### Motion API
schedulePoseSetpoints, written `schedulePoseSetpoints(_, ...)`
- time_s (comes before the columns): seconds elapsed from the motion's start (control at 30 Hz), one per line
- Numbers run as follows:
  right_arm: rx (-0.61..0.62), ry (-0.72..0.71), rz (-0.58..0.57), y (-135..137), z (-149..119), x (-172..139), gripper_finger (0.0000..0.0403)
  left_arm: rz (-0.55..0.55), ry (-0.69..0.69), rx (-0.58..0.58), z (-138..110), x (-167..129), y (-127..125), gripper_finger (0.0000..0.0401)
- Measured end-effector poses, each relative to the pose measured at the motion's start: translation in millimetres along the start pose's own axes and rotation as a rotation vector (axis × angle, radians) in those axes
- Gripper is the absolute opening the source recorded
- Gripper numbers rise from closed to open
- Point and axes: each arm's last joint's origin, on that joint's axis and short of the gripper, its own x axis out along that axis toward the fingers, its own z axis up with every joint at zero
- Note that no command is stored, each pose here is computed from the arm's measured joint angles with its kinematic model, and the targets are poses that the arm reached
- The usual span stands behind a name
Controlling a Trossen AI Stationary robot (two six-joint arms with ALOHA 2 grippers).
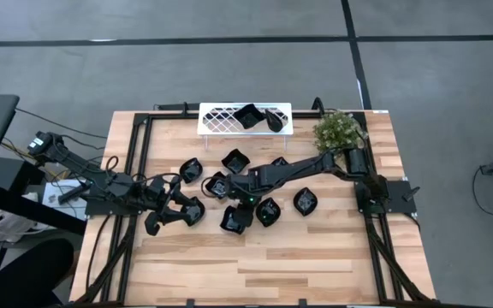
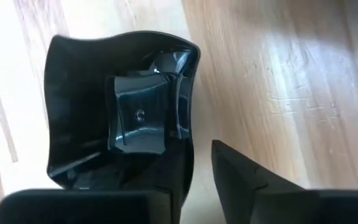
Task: Pick & Place Mini shaped plates
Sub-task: Stack the distorted square plate on top of the other distorted square plate on the shelf
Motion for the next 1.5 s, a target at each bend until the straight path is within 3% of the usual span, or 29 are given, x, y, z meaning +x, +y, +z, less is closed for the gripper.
schedulePoseSetpoints(0.27, -0.001, -0.002, 0.009, 1.1, 0.4, -3.2, 0.0055, 0.002, -0.001, 0.000, 0.0, 0.0, 0.1, 0.0205)
schedulePoseSetpoints(1.2, -0.020, -0.005, 0.007, 4.1, 9.0, -15.0, 0.0051, 0.003, -0.001, 0.000, 0.0, 0.0, 0.1, 0.0205)
schedulePoseSetpoints(1.5, -0.039, -0.006, 0.003, 3.9, 9.0, -15.0, 0.0003, 0.003, -0.001, 0.000, 0.0, 0.0, 0.1, 0.0205)
